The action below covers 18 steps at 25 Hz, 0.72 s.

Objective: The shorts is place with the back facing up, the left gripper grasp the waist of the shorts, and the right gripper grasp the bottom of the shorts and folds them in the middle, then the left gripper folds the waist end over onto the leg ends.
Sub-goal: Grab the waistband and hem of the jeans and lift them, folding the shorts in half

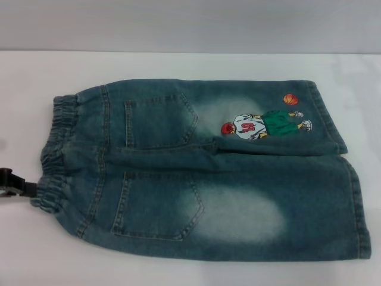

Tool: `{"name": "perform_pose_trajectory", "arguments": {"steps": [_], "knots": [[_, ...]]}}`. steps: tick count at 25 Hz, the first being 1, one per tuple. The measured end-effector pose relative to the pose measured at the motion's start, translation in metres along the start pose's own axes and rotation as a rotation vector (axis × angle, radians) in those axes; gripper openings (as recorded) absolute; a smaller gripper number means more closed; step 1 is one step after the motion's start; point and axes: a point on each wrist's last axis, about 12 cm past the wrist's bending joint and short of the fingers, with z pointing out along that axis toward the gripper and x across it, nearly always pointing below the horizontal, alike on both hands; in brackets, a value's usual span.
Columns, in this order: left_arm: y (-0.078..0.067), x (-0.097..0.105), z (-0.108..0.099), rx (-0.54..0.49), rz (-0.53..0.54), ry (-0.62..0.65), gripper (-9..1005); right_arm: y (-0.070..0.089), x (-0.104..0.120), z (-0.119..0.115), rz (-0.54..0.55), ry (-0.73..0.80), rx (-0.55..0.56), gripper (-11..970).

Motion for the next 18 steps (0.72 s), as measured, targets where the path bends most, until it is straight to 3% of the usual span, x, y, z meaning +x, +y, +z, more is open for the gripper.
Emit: {"name": "perform_pose_trajectory", "arguments": {"steps": [9, 13, 18], "knots": [[0.000, -0.006, 0.000, -0.022, 0.027, -0.055, 21, 0.002, 0.001, 0.000, 0.048, 0.006, -0.012, 548], [0.003, -0.006, 0.001, -0.037, 0.034, -0.076, 16, 0.008, 0.000, 0.002, 0.197, 0.014, -0.074, 547], [0.005, -0.002, 0.004, -0.041, 0.046, -0.072, 16, 0.019, -0.008, 0.007, 0.404, 0.056, -0.272, 547]]}}
